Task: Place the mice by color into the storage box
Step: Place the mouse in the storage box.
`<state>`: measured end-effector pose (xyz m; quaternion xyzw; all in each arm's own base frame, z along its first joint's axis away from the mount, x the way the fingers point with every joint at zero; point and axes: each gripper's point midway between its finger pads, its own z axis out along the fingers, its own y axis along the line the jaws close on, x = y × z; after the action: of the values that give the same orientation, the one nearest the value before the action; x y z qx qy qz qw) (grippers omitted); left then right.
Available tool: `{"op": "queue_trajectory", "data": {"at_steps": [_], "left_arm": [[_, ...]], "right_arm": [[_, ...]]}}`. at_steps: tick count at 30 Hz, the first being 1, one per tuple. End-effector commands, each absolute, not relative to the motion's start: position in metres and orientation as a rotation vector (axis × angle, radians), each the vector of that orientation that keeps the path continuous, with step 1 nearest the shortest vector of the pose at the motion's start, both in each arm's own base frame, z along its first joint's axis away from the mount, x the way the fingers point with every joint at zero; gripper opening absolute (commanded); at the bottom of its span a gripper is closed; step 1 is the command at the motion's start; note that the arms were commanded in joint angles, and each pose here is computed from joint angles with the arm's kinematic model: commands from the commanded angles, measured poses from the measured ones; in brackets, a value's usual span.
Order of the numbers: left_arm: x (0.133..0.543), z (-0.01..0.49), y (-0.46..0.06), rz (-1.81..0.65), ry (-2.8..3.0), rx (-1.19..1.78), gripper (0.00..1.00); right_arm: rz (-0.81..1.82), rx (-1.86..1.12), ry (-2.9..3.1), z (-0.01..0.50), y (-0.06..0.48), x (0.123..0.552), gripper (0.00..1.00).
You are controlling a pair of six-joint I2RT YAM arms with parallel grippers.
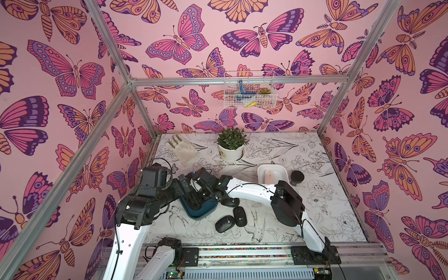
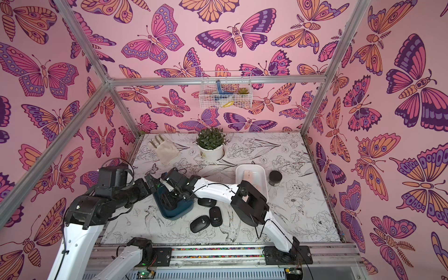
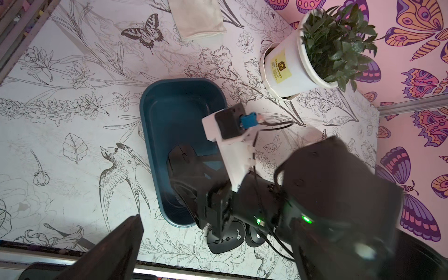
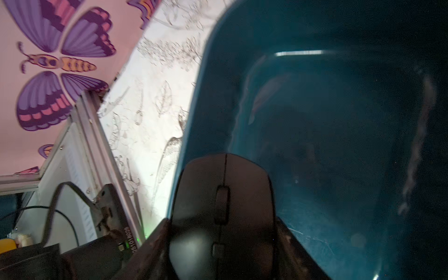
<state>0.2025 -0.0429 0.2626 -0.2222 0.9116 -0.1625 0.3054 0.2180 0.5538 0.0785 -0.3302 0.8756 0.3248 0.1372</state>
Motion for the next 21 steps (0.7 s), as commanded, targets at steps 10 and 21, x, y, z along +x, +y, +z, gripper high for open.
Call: {"op": "queue_trajectory", "data": {"at_steps": [10, 21], "left_arm": [[0.204, 0.251, -0.05, -0.46, 2.439, -0.526, 1.0], [0.193, 0.242, -0.073, -0.519, 2.497, -0.407, 1.0]], "right_arm": [[1.129, -0.85, 2.553, 0.083, 0.555, 0.221, 0.83], [1.163, -0.75, 2.446, 0.15, 0.466, 0.223, 0.96]]}}
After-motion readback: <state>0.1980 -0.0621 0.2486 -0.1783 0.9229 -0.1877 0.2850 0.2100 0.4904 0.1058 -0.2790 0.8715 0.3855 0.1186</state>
